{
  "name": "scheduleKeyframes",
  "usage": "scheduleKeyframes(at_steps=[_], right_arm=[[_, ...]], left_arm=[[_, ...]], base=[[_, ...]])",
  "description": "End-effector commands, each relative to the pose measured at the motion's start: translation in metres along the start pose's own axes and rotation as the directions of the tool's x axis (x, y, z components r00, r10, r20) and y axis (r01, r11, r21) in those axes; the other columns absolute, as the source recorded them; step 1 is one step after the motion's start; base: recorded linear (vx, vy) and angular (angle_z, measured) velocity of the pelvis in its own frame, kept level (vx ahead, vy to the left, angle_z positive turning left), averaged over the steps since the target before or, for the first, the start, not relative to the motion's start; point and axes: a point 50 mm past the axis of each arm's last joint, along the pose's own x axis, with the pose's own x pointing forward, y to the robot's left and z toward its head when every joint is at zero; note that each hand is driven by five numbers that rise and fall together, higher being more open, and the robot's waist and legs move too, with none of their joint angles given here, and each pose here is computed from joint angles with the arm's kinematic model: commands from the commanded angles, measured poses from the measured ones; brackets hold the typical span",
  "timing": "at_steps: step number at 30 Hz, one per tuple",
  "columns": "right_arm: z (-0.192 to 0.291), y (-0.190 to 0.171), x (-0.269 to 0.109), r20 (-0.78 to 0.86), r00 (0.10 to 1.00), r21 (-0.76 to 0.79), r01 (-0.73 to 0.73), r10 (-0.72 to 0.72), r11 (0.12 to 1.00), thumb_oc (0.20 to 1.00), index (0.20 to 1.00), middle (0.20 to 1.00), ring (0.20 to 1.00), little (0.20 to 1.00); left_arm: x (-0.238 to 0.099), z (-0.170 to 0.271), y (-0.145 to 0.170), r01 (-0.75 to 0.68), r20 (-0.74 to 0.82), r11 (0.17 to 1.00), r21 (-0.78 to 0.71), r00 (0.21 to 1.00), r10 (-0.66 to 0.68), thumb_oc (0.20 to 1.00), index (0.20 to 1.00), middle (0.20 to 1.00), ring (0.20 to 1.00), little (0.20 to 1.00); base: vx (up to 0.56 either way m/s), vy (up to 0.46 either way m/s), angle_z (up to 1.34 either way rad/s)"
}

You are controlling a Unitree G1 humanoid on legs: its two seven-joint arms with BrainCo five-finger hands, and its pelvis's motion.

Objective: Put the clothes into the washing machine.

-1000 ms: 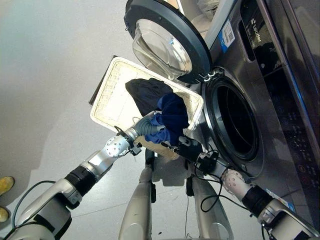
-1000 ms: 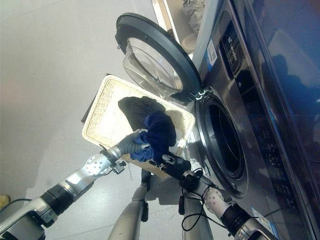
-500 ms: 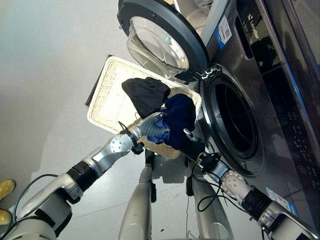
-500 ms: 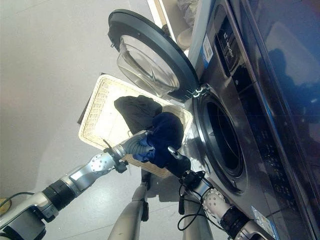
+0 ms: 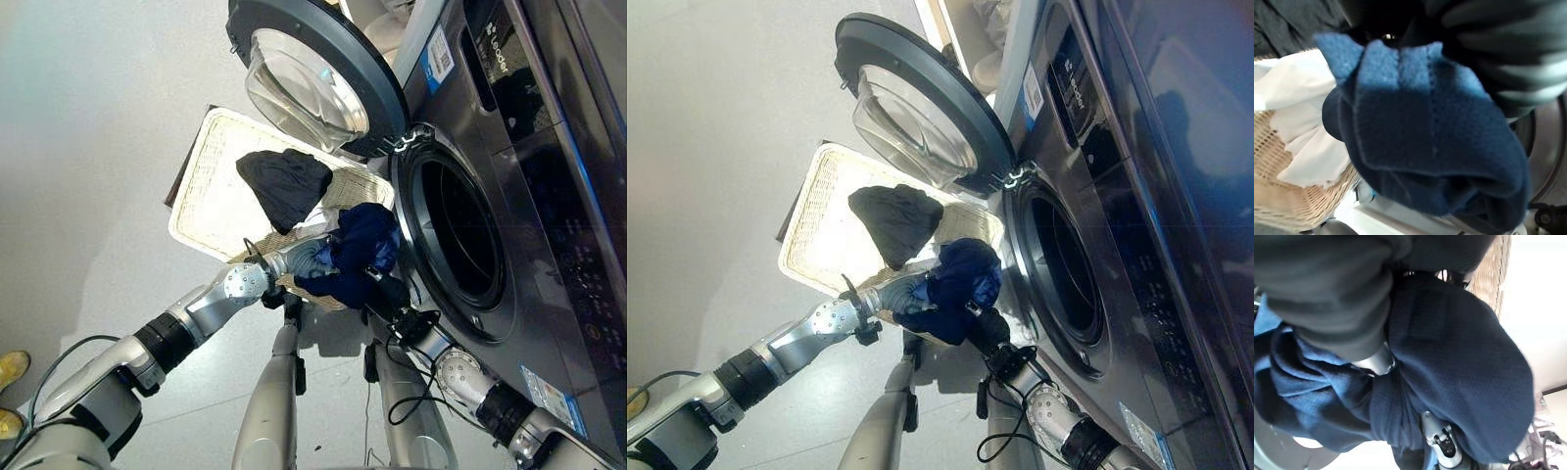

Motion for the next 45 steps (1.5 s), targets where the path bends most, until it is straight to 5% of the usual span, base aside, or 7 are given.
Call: scheduleKeyframes(at_steps=[1,16,36,37,38,39,45], right_arm=[[0.020,0.059,0.021,0.130,0.951,-0.040,-0.276,0.279,0.960,0.200,0.200,0.200,0.200,0.200],[0.092,-0.022,0.004,0.587,0.755,0.408,0.036,-0.292,0.912,0.200,0.200,0.200,0.200,0.200],[0.273,-0.037,-0.150,0.510,-0.399,0.653,-0.397,-0.762,0.645,0.200,0.200,0.200,0.200,0.200],[0.279,-0.033,-0.167,0.476,-0.489,0.628,-0.393,-0.731,0.672,0.219,0.219,0.219,0.219,0.219],[0.287,-0.027,-0.177,0.478,-0.523,0.609,-0.382,-0.705,0.696,0.906,0.906,0.906,0.906,0.906],[0.289,-0.025,-0.178,0.479,-0.526,0.607,-0.380,-0.703,0.698,1.000,1.000,1.000,1.000,1.000],[0.307,-0.019,-0.161,0.628,-0.324,0.609,-0.361,-0.708,0.706,1.000,1.000,1.000,1.000,1.000]], left_arm=[[-0.007,-0.019,-0.030,0.063,-0.118,0.998,-0.007,0.991,-0.063,1.000,1.000,1.000,1.000,1.000],[-0.048,-0.084,0.018,-0.679,-0.468,0.705,0.205,0.564,0.680,1.000,1.000,1.000,1.000,1.000],[-0.083,-0.133,-0.052,-0.853,-0.781,0.481,-0.204,0.438,0.445,1.000,1.000,1.000,1.000,1.000],[-0.085,-0.133,-0.051,-0.857,-0.775,0.478,-0.194,0.433,0.460,1.000,1.000,1.000,1.000,1.000],[-0.087,-0.132,-0.049,-0.865,-0.771,0.466,-0.186,0.423,0.477,1.000,1.000,1.000,1.000,1.000],[-0.087,-0.131,-0.048,-0.867,-0.769,0.463,-0.185,0.421,0.482,1.000,1.000,1.000,1.000,1.000],[-0.084,-0.118,0.001,-0.940,-0.684,0.312,-0.135,0.316,0.658,1.000,1.000,1.000,1.000,1.000]], base=[[0.01,-0.063,0.04],[0.02,-0.018,-0.04],[0.02,-0.016,-0.01],[0.04,-0.019,-0.04],[0.01,-0.004,-0.04],[0.00,0.000,0.00],[0.00,-0.005,-0.02]])
